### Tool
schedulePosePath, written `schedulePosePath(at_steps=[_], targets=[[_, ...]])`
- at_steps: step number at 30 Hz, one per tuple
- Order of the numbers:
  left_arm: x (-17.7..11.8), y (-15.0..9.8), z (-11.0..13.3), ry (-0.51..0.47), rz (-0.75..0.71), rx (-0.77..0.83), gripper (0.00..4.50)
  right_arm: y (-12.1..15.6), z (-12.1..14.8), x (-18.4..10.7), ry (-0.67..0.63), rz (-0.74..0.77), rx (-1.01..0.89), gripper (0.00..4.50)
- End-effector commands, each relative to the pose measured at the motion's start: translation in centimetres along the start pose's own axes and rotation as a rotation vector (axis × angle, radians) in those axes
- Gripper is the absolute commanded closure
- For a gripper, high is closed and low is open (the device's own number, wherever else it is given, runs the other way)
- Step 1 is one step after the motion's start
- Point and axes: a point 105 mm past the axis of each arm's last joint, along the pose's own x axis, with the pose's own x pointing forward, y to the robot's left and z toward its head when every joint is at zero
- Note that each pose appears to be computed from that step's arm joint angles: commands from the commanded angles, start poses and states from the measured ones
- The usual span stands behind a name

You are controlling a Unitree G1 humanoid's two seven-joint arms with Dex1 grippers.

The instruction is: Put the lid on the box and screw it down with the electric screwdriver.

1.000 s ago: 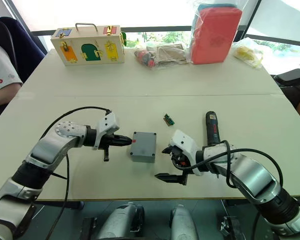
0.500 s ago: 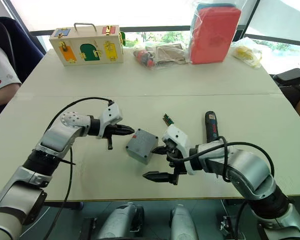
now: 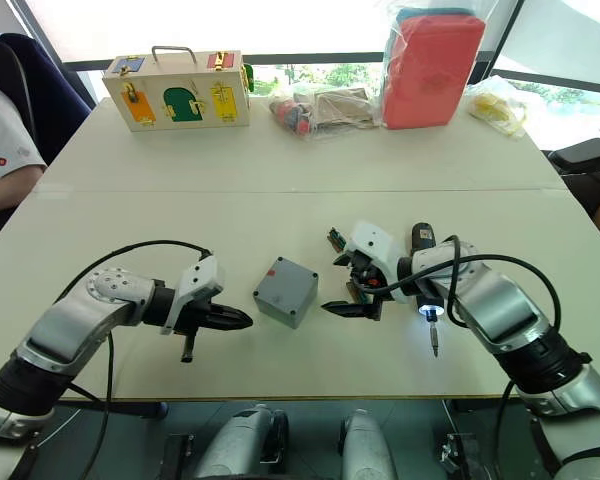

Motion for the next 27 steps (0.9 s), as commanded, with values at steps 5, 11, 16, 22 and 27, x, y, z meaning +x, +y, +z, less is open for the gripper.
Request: schedulePosePath(at_steps=[5, 11, 16, 22, 27], targets=[[0.6, 1.6, 1.6, -0.062, 0.117, 0.047, 4.50, 2.3, 1.4, 0.9, -0.051, 0.100, -0.033, 0.03], [0.6, 3.7, 2.6, -0.081, 0.191, 0.067, 4.50, 3.3, 1.7, 1.0, -0.081, 0.094, 0.021, 0.03], [0.6, 4.4, 2.9, -0.091, 0.191, 0.070, 4.50, 4.1, 1.8, 1.1, -0.087, 0.084, 0.052, 0.03], [1.0, 5.0, 1.7, -0.087, 0.182, 0.067, 4.50, 3.9, 1.7, 1.1, -0.085, 0.036, 0.075, 0.03], [0.4, 5.7, 0.3, -0.069, 0.225, 0.070, 4.50, 3.3, 1.4, 0.5, -0.057, -0.030, 0.072, 0.03]])
